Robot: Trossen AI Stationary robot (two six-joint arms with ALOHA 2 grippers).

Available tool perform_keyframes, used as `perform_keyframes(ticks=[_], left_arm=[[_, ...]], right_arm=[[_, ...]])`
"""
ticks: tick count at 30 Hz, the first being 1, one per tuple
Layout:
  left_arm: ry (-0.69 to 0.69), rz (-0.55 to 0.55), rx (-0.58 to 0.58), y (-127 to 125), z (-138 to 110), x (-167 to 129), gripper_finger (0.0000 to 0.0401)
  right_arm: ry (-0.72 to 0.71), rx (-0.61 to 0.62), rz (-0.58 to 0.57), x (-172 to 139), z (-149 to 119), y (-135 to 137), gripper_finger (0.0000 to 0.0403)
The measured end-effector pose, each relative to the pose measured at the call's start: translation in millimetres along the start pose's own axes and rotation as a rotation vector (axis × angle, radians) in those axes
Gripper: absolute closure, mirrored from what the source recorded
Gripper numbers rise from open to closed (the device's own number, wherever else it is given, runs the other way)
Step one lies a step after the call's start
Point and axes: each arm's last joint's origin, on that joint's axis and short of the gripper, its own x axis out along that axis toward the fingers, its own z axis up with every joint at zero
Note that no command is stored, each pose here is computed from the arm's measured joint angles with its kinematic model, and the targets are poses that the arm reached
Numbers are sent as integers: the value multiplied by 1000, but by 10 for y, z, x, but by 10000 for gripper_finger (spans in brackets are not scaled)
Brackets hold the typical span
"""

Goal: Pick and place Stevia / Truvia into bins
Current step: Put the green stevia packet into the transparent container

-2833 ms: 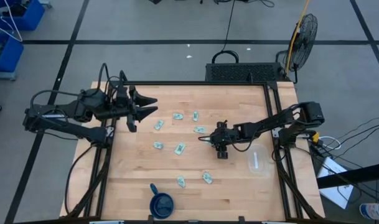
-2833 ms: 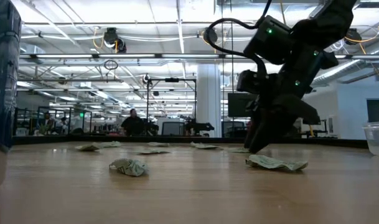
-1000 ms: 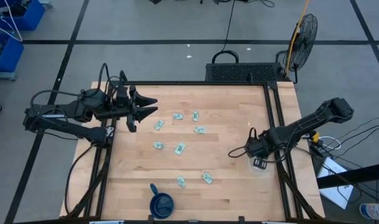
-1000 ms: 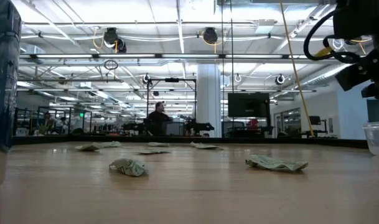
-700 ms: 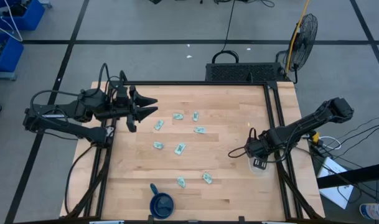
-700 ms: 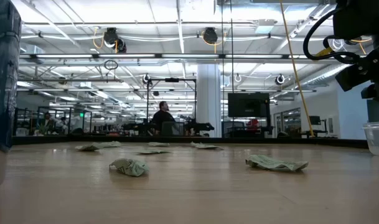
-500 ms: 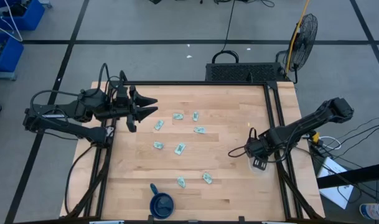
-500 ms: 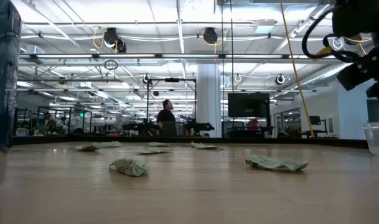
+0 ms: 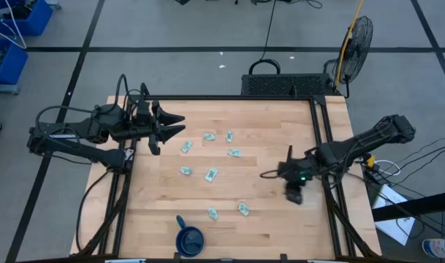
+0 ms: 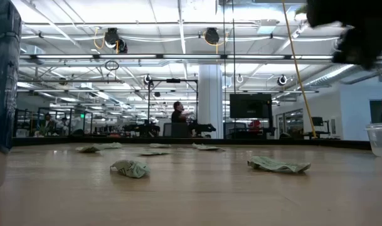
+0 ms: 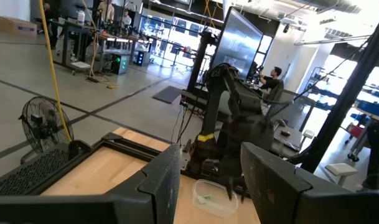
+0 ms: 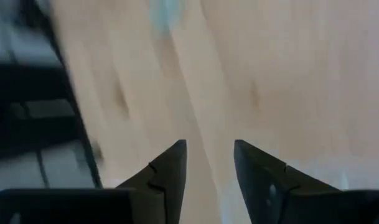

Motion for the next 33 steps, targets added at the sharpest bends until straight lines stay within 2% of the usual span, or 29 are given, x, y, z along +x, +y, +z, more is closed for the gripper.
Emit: perform_keyframes(ticks=[2, 5, 6, 8, 10, 13, 16, 19, 22, 25, 33], left_arm=[[0, 0, -3, 1, 0, 0, 226], [0, 0, -16, 0, 0, 0, 226], [0, 0, -26, 1, 0, 0, 226], [0, 0, -33, 0, 0, 0, 226], [0, 0, -32, 1, 0, 0, 226], [0, 0, -30, 0, 1, 0, 226], [0, 0, -29, 0, 0, 0, 226], [1, -1, -27, 0, -1, 0, 226], [0, -1, -29, 0, 0, 1, 226], [1, -2, -35, 0, 0, 1, 226], [0, -2, -28, 0, 0, 0, 226]], right_arm=[[-237, -92, 9, 17, 163, 49, 273], [-526, -282, -62, 37, 380, 30, 273], [-581, -319, -103, 38, 445, -10, 273], [-631, -316, -179, 42, 569, -163, 273], [-635, -252, -224, 87, 702, -370, 273], [-602, -179, -183, 228, 893, -630, 273], [-624, -190, -106, 419, 1082, -755, 272], [-651, -252, -85, 689, 1221, -839, 272], [-621, -287, -154, 939, 1259, -961, 272], [-532, -206, -203, 1107, 1227, -1151, 272], [-441, -141, -239, 1264, 1202, -1441, 272]])
